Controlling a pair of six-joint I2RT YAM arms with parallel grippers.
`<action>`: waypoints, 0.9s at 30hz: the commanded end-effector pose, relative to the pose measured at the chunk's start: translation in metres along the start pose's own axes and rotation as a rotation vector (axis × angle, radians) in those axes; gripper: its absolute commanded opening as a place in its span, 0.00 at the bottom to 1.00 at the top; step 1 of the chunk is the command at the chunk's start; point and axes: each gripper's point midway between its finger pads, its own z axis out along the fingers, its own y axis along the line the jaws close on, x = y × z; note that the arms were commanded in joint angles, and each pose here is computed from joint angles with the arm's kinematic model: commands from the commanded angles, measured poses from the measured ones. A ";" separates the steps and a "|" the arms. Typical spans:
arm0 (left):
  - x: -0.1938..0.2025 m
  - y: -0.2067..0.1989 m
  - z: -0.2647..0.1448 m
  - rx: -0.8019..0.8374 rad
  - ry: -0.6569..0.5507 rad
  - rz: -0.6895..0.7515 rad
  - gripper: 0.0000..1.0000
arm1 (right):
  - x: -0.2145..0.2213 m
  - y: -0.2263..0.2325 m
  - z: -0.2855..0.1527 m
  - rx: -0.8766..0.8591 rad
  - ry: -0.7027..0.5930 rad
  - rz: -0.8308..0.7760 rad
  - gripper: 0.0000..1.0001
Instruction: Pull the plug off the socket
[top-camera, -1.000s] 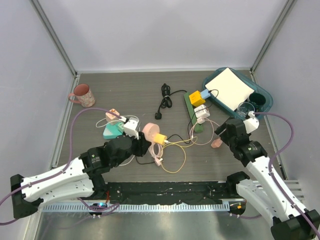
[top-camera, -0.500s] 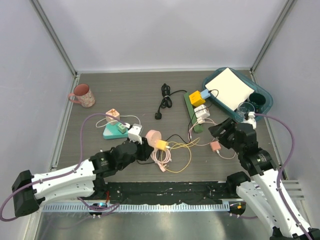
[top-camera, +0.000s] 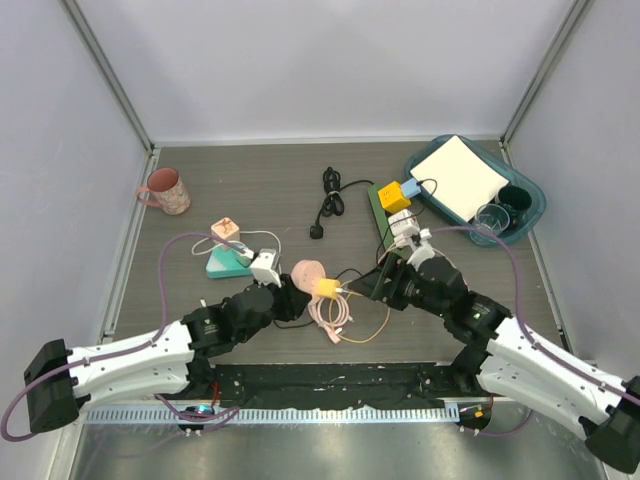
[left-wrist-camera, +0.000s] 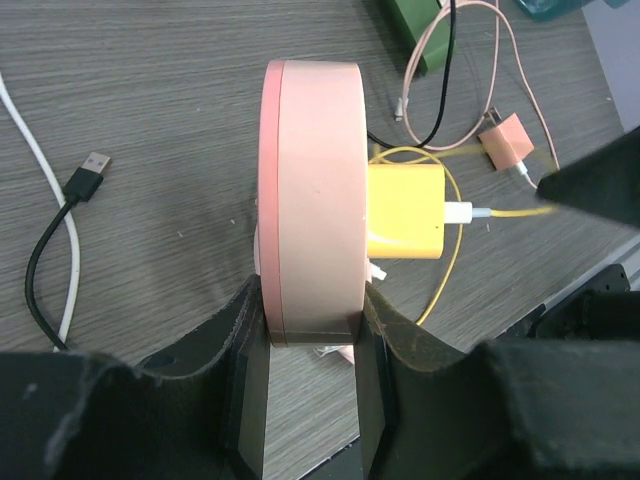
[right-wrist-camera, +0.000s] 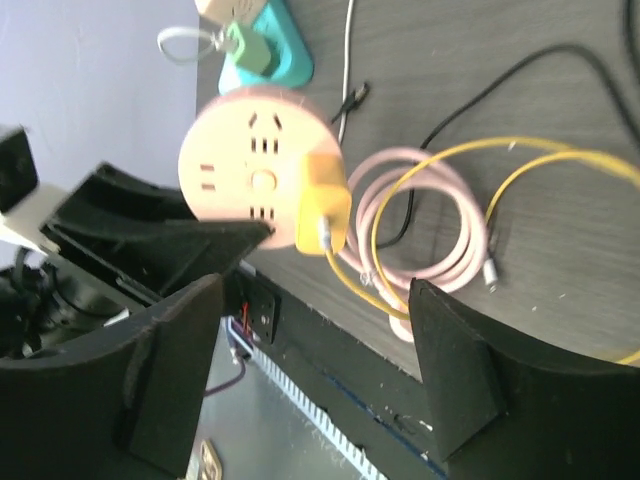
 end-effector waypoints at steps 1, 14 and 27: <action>-0.037 -0.020 -0.004 0.065 -0.148 -0.123 0.00 | 0.017 0.010 0.019 -0.052 -0.036 0.080 0.81; -0.036 -0.020 -0.009 0.074 -0.135 -0.129 0.00 | 0.023 0.028 0.049 0.026 -0.066 -0.075 0.85; -0.034 -0.023 -0.016 0.114 -0.127 -0.137 0.00 | 0.032 0.046 0.080 -0.022 -0.016 -0.092 0.70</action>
